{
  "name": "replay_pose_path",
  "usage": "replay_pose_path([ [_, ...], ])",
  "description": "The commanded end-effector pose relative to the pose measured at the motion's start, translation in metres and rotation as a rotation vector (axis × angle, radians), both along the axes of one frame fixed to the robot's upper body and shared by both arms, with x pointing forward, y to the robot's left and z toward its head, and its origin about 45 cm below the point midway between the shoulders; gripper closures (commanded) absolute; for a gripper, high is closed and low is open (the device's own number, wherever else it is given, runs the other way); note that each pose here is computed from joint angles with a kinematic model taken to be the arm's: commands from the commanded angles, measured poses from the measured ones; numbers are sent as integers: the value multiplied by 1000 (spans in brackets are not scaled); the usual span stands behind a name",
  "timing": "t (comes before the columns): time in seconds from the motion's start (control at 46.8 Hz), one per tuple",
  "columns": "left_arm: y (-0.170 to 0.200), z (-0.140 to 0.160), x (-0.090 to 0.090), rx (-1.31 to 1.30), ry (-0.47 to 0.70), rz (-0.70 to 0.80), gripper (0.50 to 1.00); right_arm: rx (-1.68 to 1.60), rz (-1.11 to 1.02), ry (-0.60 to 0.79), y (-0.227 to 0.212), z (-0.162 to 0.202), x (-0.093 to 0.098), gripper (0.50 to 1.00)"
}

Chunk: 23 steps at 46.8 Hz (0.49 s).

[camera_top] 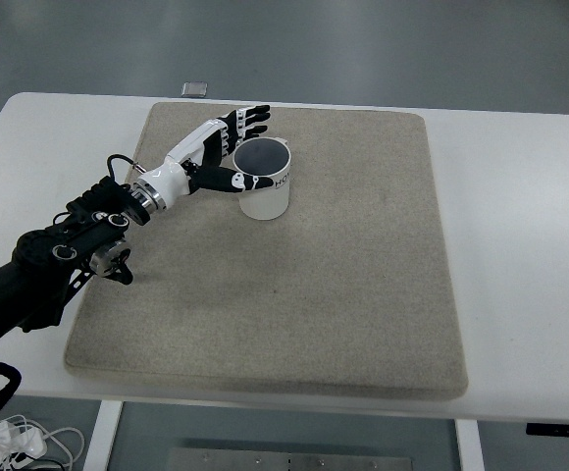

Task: Flip white cup upright
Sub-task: 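Open the left hand and pull it away from the cup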

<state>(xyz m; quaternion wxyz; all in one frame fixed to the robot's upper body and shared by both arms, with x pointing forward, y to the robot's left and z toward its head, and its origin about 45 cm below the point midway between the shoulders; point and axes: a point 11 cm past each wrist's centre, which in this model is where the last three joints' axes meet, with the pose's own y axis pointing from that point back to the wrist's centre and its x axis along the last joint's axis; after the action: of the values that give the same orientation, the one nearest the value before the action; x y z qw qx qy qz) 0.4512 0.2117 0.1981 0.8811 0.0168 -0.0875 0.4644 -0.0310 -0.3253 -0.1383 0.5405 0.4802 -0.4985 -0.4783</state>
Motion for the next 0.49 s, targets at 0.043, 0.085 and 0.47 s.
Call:
replay_pose_path([
  [0.043,8,20,4,-41,-38,9,506,0,-1,1,0,0,0,548],
  [0.085,9,27,5,-60,-50,6,506,0,0,0,0,0,0,548],
  [0.47,45,110,33,-390,-127,106,506,0,1,0,0,0,0,548],
])
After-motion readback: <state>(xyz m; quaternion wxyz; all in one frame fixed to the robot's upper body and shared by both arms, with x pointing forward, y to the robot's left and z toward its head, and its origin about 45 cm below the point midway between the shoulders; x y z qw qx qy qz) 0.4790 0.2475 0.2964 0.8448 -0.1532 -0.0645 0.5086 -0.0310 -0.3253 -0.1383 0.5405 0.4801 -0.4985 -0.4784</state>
